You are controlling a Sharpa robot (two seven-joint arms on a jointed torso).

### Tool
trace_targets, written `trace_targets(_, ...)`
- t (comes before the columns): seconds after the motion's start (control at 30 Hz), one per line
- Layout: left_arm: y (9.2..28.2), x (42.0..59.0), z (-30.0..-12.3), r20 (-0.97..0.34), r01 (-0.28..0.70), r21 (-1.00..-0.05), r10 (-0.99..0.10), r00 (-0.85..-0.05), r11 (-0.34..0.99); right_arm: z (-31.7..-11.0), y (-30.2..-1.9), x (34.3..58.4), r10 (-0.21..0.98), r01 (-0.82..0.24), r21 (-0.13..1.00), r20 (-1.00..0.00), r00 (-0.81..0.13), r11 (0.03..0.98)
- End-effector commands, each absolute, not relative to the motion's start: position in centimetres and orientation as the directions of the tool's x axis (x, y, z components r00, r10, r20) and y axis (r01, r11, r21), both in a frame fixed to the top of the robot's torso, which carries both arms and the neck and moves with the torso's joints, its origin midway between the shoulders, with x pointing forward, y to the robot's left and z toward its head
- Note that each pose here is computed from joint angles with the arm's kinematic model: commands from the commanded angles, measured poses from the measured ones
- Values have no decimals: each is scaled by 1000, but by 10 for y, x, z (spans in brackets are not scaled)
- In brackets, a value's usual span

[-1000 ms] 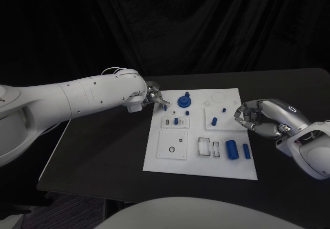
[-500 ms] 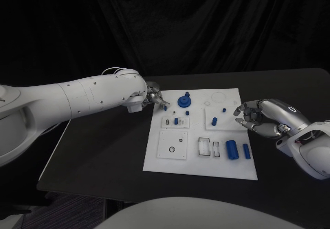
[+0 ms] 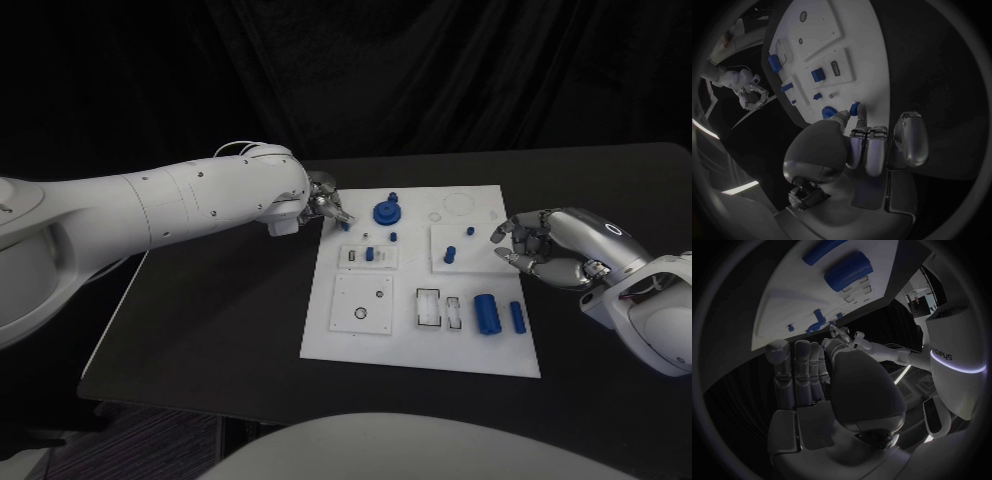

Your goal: Assemble the parts on the task board

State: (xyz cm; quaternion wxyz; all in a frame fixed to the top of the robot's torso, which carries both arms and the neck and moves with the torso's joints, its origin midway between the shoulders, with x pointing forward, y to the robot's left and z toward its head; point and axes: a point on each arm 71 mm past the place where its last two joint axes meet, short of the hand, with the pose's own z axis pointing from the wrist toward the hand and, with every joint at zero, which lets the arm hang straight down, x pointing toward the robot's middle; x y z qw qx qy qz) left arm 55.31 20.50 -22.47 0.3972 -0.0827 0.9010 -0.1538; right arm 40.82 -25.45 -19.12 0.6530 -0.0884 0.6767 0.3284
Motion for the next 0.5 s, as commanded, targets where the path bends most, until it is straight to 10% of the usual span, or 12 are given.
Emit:
trace_targets(0.03, 202, 552, -225, -682, -10, -353, -265, -681, 936, -192, -255, 409, 304, -536, 329, -943, -137, 777)
trace_targets(0.5, 202, 552, -226, -679, -8, -353, -262, -686, 936, -193, -255, 410, 299, -533, 328, -943, -143, 780)
